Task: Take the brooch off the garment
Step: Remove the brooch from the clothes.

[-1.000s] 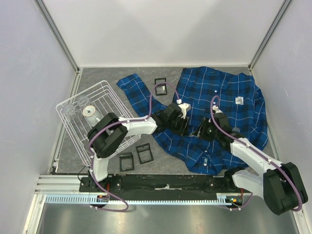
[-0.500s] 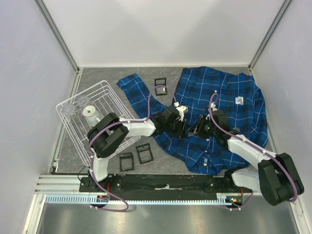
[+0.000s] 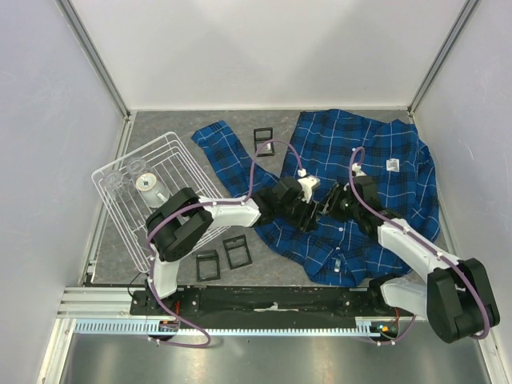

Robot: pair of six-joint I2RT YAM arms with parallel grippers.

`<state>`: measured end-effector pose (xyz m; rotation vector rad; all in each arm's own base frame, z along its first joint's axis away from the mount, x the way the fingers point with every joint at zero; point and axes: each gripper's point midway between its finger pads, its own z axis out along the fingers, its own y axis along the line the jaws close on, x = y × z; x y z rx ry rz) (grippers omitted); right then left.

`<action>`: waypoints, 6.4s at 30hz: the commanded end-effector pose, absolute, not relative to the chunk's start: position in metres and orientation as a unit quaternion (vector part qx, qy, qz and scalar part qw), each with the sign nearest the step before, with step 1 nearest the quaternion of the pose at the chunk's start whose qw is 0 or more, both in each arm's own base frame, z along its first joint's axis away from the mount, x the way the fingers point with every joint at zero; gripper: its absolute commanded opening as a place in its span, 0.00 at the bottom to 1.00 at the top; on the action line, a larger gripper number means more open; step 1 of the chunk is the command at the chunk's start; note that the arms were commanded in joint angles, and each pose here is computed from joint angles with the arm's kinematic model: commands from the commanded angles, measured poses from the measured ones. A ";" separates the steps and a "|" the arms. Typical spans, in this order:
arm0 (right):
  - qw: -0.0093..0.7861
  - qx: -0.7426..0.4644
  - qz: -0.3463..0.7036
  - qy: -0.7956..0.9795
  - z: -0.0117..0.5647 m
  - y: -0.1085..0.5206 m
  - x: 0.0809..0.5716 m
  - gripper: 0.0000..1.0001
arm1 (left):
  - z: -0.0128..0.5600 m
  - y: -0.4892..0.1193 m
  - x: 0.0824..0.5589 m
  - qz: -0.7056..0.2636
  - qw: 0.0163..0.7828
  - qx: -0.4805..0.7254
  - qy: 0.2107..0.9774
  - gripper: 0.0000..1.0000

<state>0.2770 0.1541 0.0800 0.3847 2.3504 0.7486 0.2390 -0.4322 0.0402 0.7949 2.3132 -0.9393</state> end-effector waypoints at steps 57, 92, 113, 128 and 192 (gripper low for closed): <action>0.280 0.086 0.274 0.916 0.052 0.150 0.288 0.21 | 0.040 -0.449 0.251 -0.367 0.246 0.316 0.840 0.36; 0.301 0.072 0.234 0.921 0.053 0.149 0.291 0.18 | 0.039 -0.451 0.254 -0.362 0.238 0.315 0.845 0.02; 0.304 0.057 0.214 0.927 0.045 0.151 0.278 0.18 | 0.019 -0.443 0.243 -0.392 0.119 0.238 0.881 0.02; 0.280 0.044 0.223 0.933 0.029 0.157 0.273 0.17 | 0.012 -0.441 0.242 -0.407 0.093 0.223 0.881 0.02; 0.454 0.066 0.097 0.883 0.073 0.143 0.283 0.34 | 0.000 -0.438 0.210 -0.443 0.002 0.224 0.868 0.02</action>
